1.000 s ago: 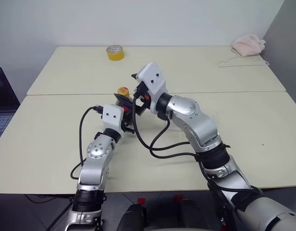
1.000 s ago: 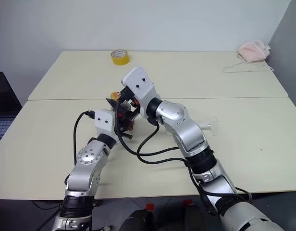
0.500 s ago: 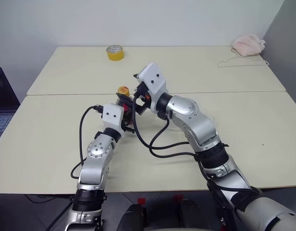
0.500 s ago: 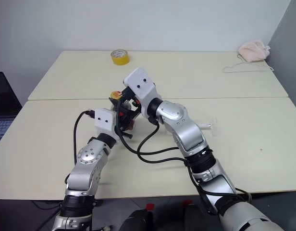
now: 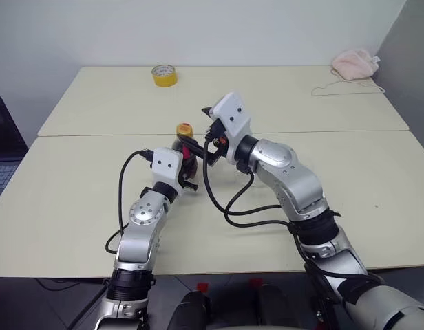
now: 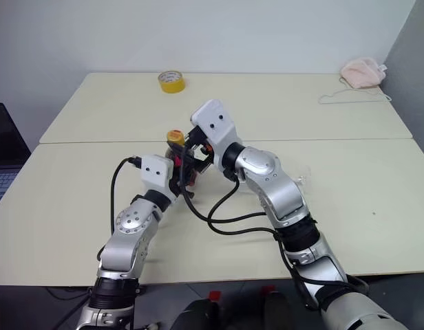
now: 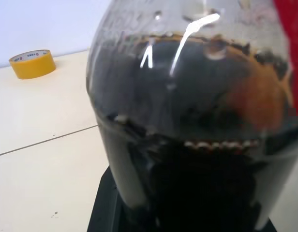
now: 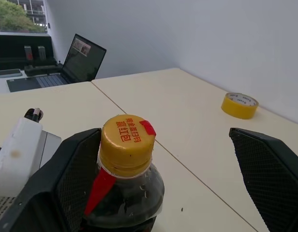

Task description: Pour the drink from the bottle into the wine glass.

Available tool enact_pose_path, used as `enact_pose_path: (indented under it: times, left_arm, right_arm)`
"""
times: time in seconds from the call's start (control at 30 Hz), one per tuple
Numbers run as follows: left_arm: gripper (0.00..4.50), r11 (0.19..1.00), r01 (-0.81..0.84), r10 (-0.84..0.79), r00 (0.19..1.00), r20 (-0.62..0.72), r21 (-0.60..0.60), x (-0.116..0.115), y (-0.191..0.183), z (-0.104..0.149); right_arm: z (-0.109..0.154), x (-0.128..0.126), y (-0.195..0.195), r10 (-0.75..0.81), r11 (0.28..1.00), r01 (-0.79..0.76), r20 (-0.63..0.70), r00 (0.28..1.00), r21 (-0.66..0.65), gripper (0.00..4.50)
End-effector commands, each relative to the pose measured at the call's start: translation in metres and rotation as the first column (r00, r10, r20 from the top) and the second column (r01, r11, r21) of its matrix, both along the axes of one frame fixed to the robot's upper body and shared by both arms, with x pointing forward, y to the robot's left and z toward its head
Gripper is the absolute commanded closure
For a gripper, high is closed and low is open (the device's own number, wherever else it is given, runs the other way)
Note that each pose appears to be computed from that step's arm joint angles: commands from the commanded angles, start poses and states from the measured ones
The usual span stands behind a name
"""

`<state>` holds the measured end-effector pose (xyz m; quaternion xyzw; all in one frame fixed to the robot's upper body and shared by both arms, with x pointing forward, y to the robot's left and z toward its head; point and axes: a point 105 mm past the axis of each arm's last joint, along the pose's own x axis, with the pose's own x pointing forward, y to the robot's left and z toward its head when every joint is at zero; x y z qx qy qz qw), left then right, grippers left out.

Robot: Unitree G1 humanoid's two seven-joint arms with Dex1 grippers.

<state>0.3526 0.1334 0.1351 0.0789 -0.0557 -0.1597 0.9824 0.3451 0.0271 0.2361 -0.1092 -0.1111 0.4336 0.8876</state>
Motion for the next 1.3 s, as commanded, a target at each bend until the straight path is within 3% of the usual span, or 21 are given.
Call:
enact_pose_path:
  times: [0.03, 0.43, 0.53, 0.77, 1.3]
  left_arm:
    - [3.67, 0.999, -0.027, 0.028, 0.996, 0.088, -0.018, -0.002, 0.01, 0.022]
    - [3.71, 0.999, -0.028, 0.029, 0.996, 0.089, -0.017, -0.001, 0.01, 0.022]
    - [3.71, 0.999, -0.027, 0.028, 0.996, 0.087, -0.017, -0.001, 0.01, 0.022]
    - [3.71, 1.0, -0.021, 0.022, 0.996, 0.087, -0.016, 0.0, 0.009, 0.021]
    - [3.71, 1.0, -0.017, 0.019, 0.996, 0.09, -0.015, -0.001, 0.007, 0.022]
  right_arm:
    - [0.008, 0.018, -0.04, -0.153, 0.988, 0.152, 0.012, 0.988, 0.036, 0.0]
    - [0.001, 0.01, -0.041, -0.12, 0.993, 0.12, 0.003, 0.993, 0.009, 0.0]
    - [0.012, -0.009, -0.021, 0.0, 0.998, 0.001, -0.012, 1.0, 0.06, 0.0]
    - [0.02, -0.026, 0.01, 0.103, 0.99, -0.098, -0.041, 0.994, 0.104, 0.0]
    - [0.021, -0.001, 0.024, 0.031, 0.997, -0.031, 0.0, 1.0, 0.076, 0.0]
